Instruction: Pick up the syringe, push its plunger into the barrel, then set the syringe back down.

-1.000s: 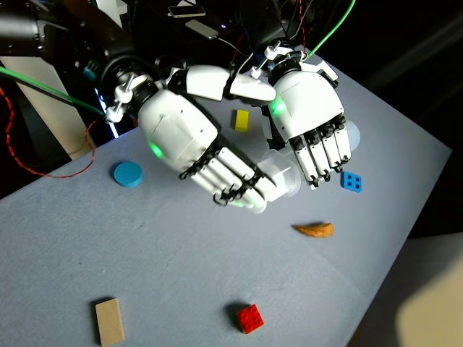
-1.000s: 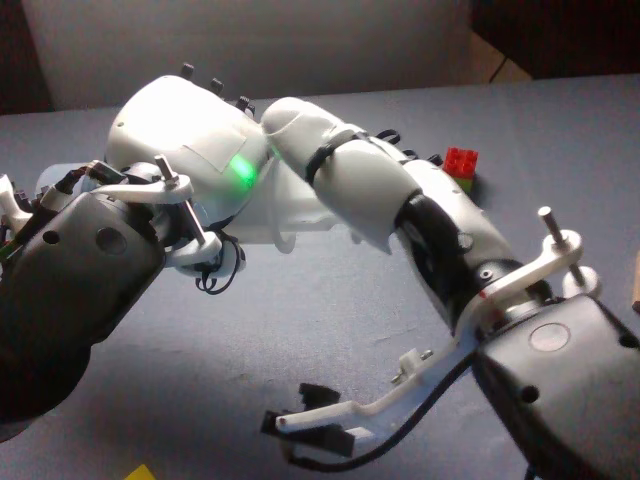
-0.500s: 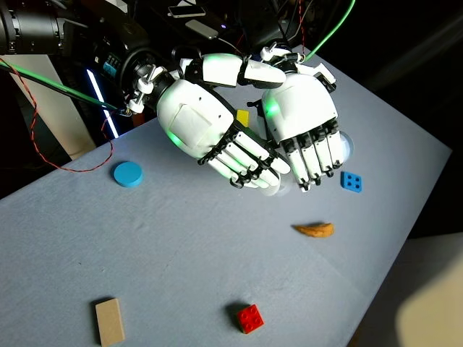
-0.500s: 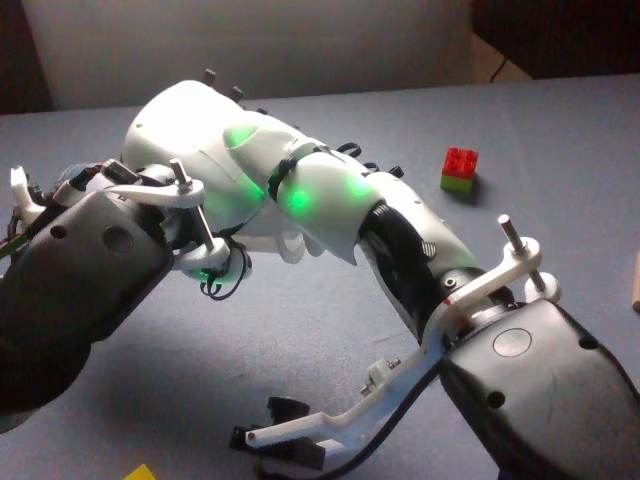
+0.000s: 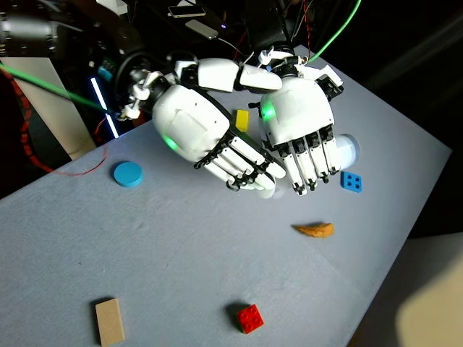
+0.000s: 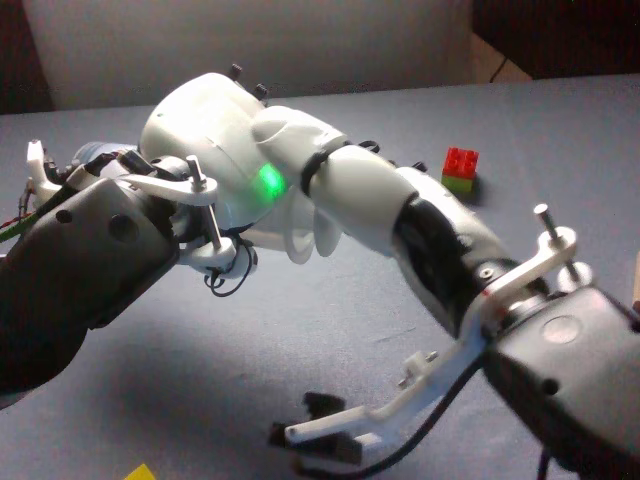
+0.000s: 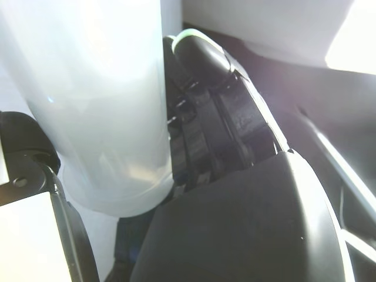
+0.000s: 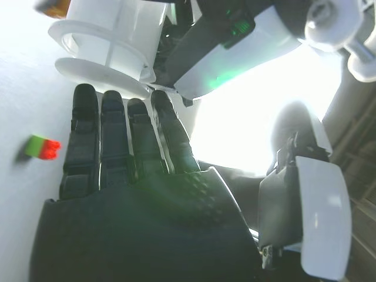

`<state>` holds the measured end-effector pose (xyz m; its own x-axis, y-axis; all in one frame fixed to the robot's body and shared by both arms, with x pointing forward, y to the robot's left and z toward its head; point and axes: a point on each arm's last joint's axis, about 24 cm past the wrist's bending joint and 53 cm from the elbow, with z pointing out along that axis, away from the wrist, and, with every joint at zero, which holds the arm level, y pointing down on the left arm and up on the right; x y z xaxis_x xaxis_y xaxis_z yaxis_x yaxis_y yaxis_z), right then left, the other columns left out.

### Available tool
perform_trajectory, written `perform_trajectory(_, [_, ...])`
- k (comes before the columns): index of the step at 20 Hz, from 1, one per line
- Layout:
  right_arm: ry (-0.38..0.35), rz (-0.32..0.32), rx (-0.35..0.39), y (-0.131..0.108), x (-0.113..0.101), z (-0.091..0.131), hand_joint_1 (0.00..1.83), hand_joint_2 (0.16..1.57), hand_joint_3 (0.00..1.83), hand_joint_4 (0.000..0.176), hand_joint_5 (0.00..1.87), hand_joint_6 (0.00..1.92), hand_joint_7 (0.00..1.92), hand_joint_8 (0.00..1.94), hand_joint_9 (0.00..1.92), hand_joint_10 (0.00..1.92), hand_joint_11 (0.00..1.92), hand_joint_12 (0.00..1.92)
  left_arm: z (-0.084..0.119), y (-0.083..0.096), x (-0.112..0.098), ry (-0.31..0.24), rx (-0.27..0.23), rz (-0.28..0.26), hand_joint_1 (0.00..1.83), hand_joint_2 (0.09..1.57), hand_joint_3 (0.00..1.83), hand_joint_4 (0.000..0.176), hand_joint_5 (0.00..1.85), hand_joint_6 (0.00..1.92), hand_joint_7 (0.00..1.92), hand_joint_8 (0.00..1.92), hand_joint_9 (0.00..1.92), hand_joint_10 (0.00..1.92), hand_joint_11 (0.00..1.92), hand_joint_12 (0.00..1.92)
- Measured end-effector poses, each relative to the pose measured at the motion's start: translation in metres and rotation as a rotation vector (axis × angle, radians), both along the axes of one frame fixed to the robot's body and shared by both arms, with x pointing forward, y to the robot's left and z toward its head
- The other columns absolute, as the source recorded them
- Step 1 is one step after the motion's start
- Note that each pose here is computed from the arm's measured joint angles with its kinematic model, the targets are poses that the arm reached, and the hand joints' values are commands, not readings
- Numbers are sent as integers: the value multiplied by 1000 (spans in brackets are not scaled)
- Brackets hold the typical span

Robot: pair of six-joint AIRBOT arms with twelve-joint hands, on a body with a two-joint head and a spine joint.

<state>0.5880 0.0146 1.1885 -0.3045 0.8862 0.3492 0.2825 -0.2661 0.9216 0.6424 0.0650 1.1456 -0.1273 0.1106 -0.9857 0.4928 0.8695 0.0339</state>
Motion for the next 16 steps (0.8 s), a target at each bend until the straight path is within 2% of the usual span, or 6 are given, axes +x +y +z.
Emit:
perform_trajectory(6, [-87,-36,-52,-46,10,22,46,1029,0,0,73,1,74,1,85,0,0,411,-18,-29,-18,73,3,-95,1480,1184,1,0,710,1278,698,1250,845,1131,725,1600])
perform_trajectory(8, [-115,-65,-65,-63,13,30,38,1034,1,0,61,2,65,2,71,2,0,379,-21,-33,-19,81,1,-98,1481,1178,0,0,727,1251,721,1214,867,1111,718,1606])
perform_trajectory(10, [-195,-79,-132,-81,16,36,44,1035,1,0,73,4,79,4,83,4,0,405,-26,-32,-18,94,-3,-88,1480,1182,0,0,715,1273,699,1237,849,1132,732,1594])
perform_trajectory(13, [-310,0,-250,-76,14,36,57,1032,0,0,82,3,84,1,82,1,0,377,-32,-31,-12,108,-13,-59,1480,1183,0,0,718,1287,697,1243,851,1118,725,1592])
perform_trajectory(14, [-382,48,-287,-66,12,42,53,1030,0,0,72,1,75,1,75,0,0,356,-38,-31,-12,115,18,-52,1480,1183,0,0,717,1285,695,1238,847,1126,733,1589])
perform_trajectory(16, [-459,84,-311,-56,10,53,42,1031,0,0,56,0,64,0,65,0,0,348,-49,-29,-11,147,41,-44,1479,1186,0,0,710,1292,689,1221,831,1164,742,1593])
